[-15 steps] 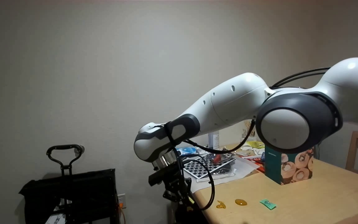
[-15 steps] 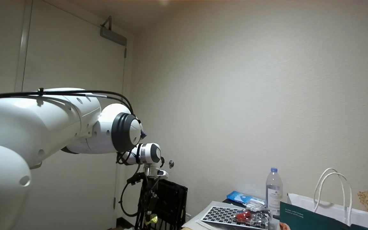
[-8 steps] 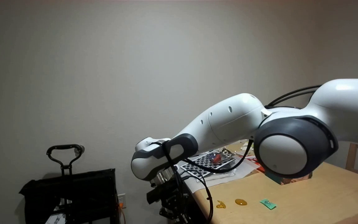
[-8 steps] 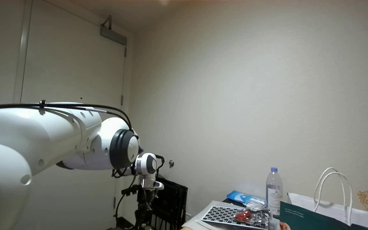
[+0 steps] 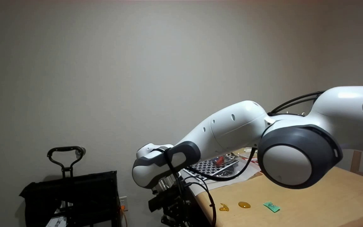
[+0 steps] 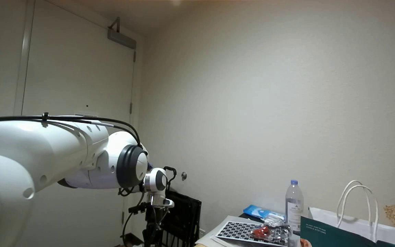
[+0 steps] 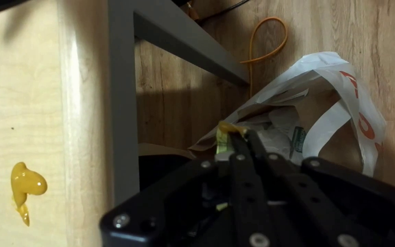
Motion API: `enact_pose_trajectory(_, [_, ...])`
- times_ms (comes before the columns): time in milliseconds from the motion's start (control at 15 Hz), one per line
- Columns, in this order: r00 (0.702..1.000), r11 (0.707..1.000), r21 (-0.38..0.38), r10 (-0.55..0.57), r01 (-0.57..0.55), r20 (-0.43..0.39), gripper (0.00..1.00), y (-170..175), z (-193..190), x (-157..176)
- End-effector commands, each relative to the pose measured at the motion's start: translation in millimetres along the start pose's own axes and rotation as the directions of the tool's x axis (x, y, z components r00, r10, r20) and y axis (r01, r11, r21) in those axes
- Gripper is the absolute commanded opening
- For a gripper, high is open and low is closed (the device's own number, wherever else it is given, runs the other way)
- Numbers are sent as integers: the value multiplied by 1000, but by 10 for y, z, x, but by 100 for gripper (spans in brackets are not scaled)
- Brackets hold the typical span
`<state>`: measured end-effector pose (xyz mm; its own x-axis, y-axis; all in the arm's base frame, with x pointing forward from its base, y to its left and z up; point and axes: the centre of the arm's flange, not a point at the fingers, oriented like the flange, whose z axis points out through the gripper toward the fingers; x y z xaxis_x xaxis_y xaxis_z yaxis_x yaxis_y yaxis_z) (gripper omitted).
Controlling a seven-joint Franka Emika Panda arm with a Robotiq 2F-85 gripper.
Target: Pick up the paper from the table and throw it on the floor
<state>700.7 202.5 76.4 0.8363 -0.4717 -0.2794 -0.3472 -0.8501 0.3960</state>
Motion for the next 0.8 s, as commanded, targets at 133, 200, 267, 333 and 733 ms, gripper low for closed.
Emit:
enact_pose_trajectory(133, [999,1000,-15,-6,7,32,29,-135,67,10])
enact_pose_trajectory(200, [1000,1000,-11,-5,6,29,29,-131,70,-2])
enact_pose_trajectory(267, [1000,1000,-10,-2,2,29,34,-125,64,-10])
enact_pose_trajectory(333, [1000,1000,-9,-4,4,27,41,-123,60,-15])
enact_pose_trajectory(733, [1000,1000,-6,-10,10,11,80,-132,19,-39])
